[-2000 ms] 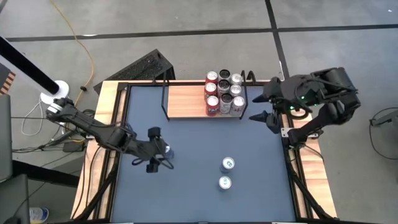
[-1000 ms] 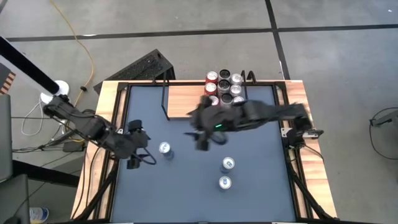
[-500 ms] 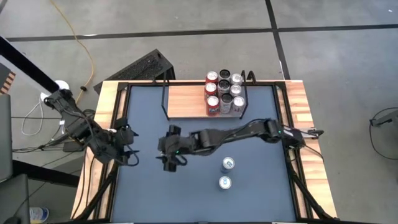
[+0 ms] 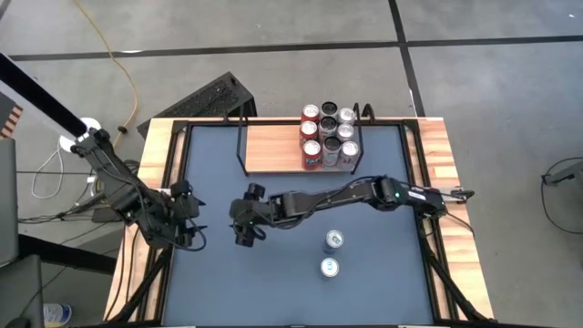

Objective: Place canned beverage on shelf
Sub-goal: Put the left blue soda can on the shelf

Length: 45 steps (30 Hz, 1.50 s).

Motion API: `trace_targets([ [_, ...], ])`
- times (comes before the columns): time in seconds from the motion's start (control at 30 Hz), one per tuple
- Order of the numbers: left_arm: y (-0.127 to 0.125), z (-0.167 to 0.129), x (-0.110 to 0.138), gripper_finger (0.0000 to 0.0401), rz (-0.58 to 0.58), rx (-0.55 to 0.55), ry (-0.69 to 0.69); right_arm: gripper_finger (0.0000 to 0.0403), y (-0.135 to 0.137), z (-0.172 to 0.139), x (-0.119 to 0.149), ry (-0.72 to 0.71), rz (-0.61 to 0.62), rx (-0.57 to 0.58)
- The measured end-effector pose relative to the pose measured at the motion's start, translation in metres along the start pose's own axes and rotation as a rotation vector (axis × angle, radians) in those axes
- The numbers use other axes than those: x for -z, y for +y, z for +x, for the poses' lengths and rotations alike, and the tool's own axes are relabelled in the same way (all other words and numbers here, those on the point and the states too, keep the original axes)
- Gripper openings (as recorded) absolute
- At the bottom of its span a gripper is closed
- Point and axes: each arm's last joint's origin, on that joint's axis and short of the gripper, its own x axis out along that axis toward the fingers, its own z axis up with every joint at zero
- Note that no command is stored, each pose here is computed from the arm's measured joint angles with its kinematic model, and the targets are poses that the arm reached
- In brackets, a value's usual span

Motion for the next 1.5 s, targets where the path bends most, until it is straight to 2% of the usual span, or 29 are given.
trace_targets([
  [0.27, 0.0, 0.0, -0.002, 0.0311, -0.019, -0.018, -0.044, 0.0311, -0.001, -0.024, -0.017, -0.057, -0.008, -0.005],
  [0.6, 0.0, 0.0, -0.003, 0.0311, -0.027, -0.045, -0.072, 0.0311, -0.005, -0.021, -0.015, -0.04, -0.017, -0.015],
  [0.9, 0.001, 0.0, -0.004, 0.0311, -0.053, -0.055, -0.085, 0.0311, -0.015, 0.003, -0.004, 0.006, 0.013, -0.038],
  [1.13, 0.001, 0.0, -0.003, 0.0311, -0.059, -0.055, -0.084, 0.0311, -0.015, 0.004, -0.002, 0.025, 0.014, -0.079],
  [1.5, 0.001, 0.0, -0.004, 0.0311, -0.058, -0.06, -0.09, 0.0311, -0.016, 0.005, -0.001, 0.041, 0.012, -0.081],
])
